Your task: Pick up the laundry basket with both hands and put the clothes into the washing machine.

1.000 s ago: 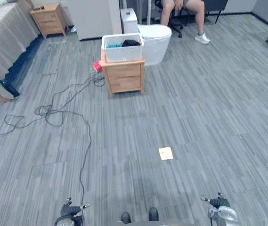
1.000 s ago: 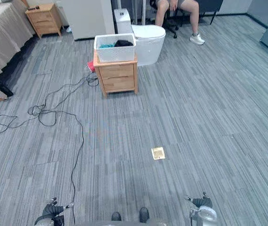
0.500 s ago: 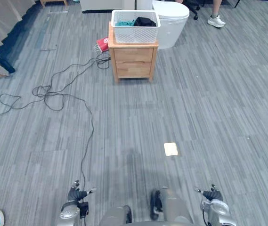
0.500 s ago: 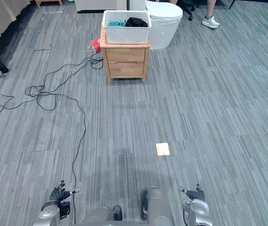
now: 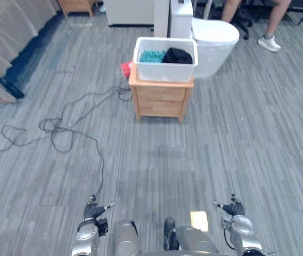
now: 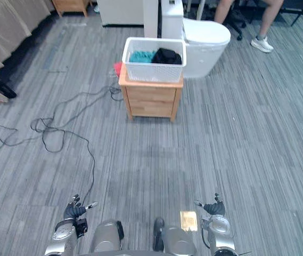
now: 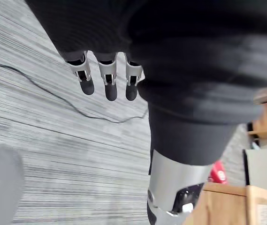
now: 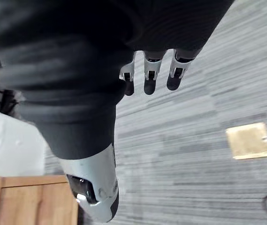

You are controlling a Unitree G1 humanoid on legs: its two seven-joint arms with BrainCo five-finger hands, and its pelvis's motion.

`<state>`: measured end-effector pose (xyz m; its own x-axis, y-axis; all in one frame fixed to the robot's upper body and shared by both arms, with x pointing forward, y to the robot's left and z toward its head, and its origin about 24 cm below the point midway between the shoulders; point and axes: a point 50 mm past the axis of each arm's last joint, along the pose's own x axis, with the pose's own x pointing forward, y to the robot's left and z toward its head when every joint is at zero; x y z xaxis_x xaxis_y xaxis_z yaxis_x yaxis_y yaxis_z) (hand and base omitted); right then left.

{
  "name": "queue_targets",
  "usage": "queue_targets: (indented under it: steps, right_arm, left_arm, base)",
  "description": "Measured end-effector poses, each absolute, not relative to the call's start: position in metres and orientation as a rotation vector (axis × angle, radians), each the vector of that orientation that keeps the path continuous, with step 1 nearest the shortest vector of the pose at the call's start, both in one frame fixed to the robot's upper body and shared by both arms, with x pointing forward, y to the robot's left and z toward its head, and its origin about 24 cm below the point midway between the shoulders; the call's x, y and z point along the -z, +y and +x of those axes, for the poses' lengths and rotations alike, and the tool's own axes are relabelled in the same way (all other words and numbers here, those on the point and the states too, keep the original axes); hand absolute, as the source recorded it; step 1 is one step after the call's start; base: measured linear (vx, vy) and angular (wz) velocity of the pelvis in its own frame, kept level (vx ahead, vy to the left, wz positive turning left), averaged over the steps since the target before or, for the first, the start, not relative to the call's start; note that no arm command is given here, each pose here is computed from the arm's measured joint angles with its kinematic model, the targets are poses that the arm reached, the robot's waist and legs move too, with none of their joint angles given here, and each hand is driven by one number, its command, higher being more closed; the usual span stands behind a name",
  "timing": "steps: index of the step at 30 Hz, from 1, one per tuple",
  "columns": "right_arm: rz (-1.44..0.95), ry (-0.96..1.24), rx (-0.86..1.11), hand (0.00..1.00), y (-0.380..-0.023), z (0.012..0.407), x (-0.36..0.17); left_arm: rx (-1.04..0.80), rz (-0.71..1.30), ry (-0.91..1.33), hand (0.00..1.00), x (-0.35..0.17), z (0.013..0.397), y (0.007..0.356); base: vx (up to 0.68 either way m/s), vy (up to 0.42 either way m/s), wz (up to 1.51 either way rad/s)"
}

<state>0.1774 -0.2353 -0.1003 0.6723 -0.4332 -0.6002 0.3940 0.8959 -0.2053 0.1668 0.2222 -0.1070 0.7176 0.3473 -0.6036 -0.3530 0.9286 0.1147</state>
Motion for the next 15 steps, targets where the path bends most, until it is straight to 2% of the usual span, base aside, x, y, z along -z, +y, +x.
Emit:
queue_targets:
  steps: [6,10,15]
  right_arm:
    - [-0.06,0.749,0.471,0.0,-0.23,0.16,0.111]
    - [-0.079,0.765,0.397,0.0,-0.211,0.16,0.115]
    - [-0.101,0.74,0.346,0.0,-0.201,0.167,0.112]
  left_arm:
    - [-0.394,-0.009,0.787,0.0,0.125,0.13,0.219]
    - [-0.355,0.032,0.803,0.0,0.125,0.137,0.222]
    - [-0.373,0.057,0.761,0.0,0.118,0.151,0.231]
  base:
    - [0.64,0.271,-0.58]
    - [0.64,0.242,-0.2]
    - [0.52,0.055,-0.14]
